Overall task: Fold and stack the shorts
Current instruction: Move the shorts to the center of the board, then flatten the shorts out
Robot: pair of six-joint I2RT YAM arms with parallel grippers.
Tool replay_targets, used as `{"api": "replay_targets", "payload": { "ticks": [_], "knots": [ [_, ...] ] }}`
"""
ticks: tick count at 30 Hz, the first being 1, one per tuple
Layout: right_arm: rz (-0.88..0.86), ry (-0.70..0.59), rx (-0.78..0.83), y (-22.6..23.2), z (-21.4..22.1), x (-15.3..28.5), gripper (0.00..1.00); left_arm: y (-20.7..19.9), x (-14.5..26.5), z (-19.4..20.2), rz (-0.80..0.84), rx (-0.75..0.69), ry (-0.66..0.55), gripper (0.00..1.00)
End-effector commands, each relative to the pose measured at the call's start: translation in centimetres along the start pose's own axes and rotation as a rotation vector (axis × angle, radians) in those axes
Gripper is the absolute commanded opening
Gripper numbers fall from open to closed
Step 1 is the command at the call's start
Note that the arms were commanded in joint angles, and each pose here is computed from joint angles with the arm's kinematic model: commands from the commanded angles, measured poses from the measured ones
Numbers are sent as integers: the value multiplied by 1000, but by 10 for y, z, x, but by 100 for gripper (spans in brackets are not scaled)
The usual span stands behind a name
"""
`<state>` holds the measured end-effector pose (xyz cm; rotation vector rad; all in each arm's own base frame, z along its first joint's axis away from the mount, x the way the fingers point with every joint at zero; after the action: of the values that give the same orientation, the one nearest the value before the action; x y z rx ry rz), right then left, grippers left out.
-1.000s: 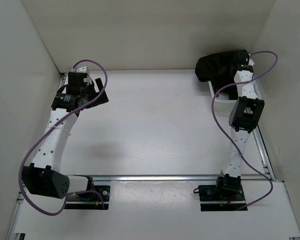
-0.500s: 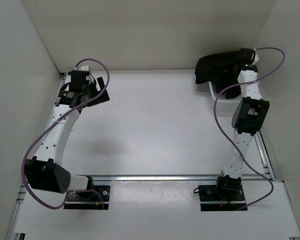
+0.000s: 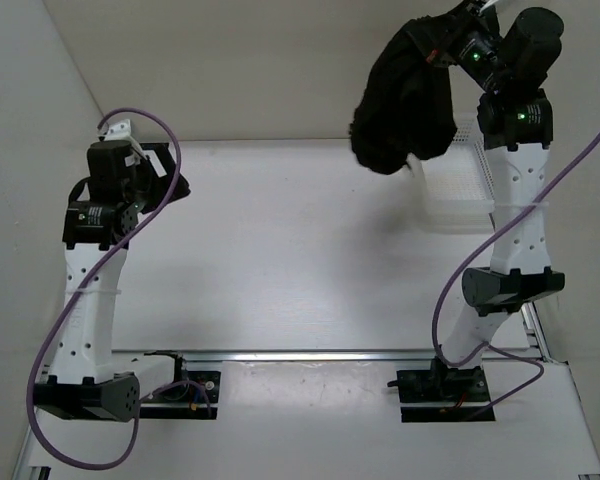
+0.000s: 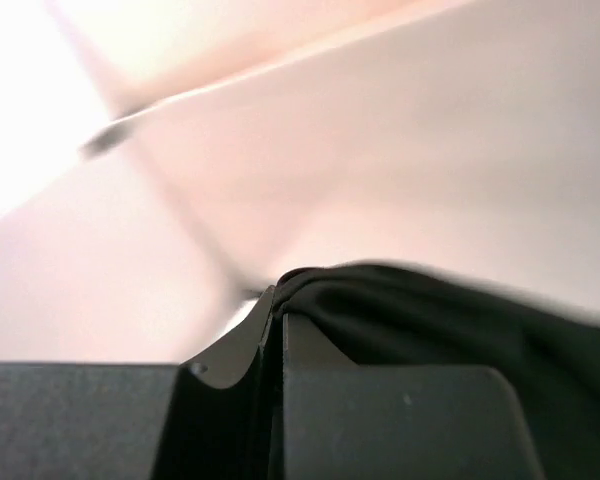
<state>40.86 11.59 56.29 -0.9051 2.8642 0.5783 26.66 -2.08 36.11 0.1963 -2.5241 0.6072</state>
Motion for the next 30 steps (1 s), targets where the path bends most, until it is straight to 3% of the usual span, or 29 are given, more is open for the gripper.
{"api": "replay_targets", "payload": {
  "ticks": [1,5,9,12,13,14,15,18,19,20,21,22,23,24,26,27,29,30],
  "knots": [
    [-201,57,-6,46,6,11,0,7,36,-11,-41,-19,-53,100],
    [-238,111,-10,65,27,18,0,14,51,-18,-70,-6,-101,100],
    [-105,241,-38,29,87,7,1,9,58,-11,-9,4,-75,100],
    [49,408,-67,-17,148,-15,63,6,53,-2,25,2,-27,100],
    [140,531,-122,-54,192,-31,79,2,45,1,51,1,14,100],
    [192,601,-165,-59,175,-22,100,1,42,2,63,-9,32,100],
    [213,697,-257,-75,189,-22,100,-1,38,9,63,-16,80,100],
    [320,778,-266,-89,220,-16,94,0,30,16,57,-31,113,100],
    [309,730,-203,-65,202,-6,91,3,26,21,47,-31,132,100],
    [324,720,-182,-61,209,1,83,5,17,35,43,-36,177,100],
    [298,631,-137,-56,206,-3,75,8,11,41,33,-25,195,100],
    [301,687,-142,-43,234,25,66,5,7,47,57,-16,206,98],
    [324,690,-116,-42,243,35,55,5,1,57,66,-21,234,90],
    [313,692,-99,-26,246,46,29,12,-10,75,52,-7,290,83],
    [338,811,-112,-26,291,73,15,9,-23,91,86,24,341,71],
    [304,831,-96,-14,302,80,13,8,-31,111,92,30,401,53],
    [280,911,-107,-5,329,97,21,7,-44,128,87,27,465,46],
    [268,974,-120,-2,351,109,32,2,-48,137,93,18,494,46]
  ]
}}
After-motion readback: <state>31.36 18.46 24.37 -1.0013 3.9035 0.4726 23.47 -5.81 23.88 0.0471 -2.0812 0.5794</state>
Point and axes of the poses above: each gripper's point midway between its finger pads, its own x axis back along the fingers, its own y axis along the line the jaws close on, z = x × y, the point moved 6 cm from there along x, back along the fingers, and after that the axes turned 8 degrees about x, right-handed, at the moved point
